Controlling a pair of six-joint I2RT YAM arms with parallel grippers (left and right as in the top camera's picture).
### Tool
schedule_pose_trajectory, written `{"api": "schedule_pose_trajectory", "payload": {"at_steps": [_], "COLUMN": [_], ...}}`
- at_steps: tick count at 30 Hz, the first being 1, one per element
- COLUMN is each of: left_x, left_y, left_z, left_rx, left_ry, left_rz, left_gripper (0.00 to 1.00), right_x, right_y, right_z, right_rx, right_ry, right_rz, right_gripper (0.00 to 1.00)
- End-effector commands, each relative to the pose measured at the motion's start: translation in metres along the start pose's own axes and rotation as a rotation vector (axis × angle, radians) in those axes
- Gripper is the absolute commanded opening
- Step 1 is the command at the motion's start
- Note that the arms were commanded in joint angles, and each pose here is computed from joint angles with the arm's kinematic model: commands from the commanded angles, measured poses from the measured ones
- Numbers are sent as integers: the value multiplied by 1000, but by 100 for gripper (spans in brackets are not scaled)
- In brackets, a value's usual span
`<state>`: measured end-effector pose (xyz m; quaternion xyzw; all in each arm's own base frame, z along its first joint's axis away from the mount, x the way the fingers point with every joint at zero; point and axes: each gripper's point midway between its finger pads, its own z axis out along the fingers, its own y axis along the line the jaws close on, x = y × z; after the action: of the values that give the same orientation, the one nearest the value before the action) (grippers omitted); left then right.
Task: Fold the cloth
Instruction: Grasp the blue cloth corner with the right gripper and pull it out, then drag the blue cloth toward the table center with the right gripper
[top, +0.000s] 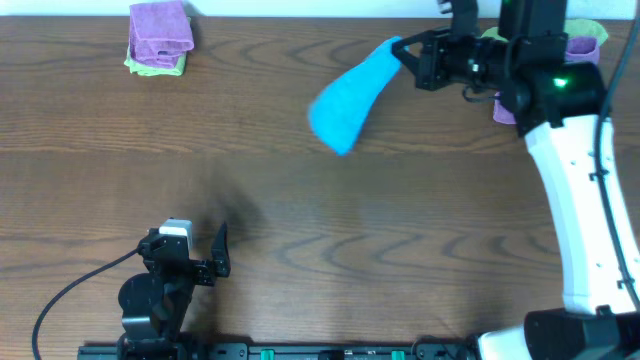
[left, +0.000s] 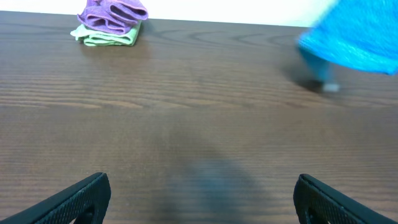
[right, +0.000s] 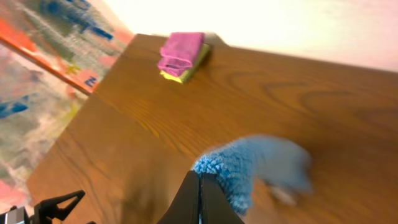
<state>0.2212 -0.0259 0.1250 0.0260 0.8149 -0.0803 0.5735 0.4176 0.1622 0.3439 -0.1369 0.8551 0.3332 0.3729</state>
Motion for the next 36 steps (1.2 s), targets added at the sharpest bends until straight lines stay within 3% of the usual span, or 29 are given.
{"api": "schedule_pose_trajectory", "payload": {"at_steps": [1, 2, 3, 4, 5, 13, 18, 20, 29, 32, 36], "left_x": [9, 9, 9, 9, 9, 9, 9, 9, 9, 9, 9], "left_y": [2, 2, 2, 2, 2, 2, 2, 2, 2, 2, 2], "left_z": [3, 3, 3, 3, 3, 3, 3, 3, 3, 3, 3], "left_rx": [-8, -8, -8, -8, -8, -8, -8, -8, -8, -8, -8], "left_ry": [17, 17, 17, 17, 17, 17, 17, 17, 17, 17, 17], "left_rz": [1, 1, 1, 1, 1, 1, 1, 1, 1, 1, 1], "left_gripper": [95, 95, 95, 95, 95, 95, 95, 95, 95, 95, 95], "right_x": [11, 22, 33, 42, 49, 89, 139, 157, 228, 251, 250], "right_y": [-35, -49, -61, -69, -73, -78, -85, -82, -53, -76, -118], "right_z": [-17, -22, -28, -32, -35, -28, 9, 26, 58, 62, 62], "right_rx": [177, 242, 306, 350, 374, 362, 310, 260, 119, 224, 363], "right_ry": [37, 81, 120, 152, 180, 322, 426, 451, 607, 645, 597], "right_rz": [14, 32, 55, 75, 82, 63, 65, 70, 34, 69, 144], "right_gripper": [1, 11, 30, 68, 70, 70, 61, 52, 58, 52, 52]}}
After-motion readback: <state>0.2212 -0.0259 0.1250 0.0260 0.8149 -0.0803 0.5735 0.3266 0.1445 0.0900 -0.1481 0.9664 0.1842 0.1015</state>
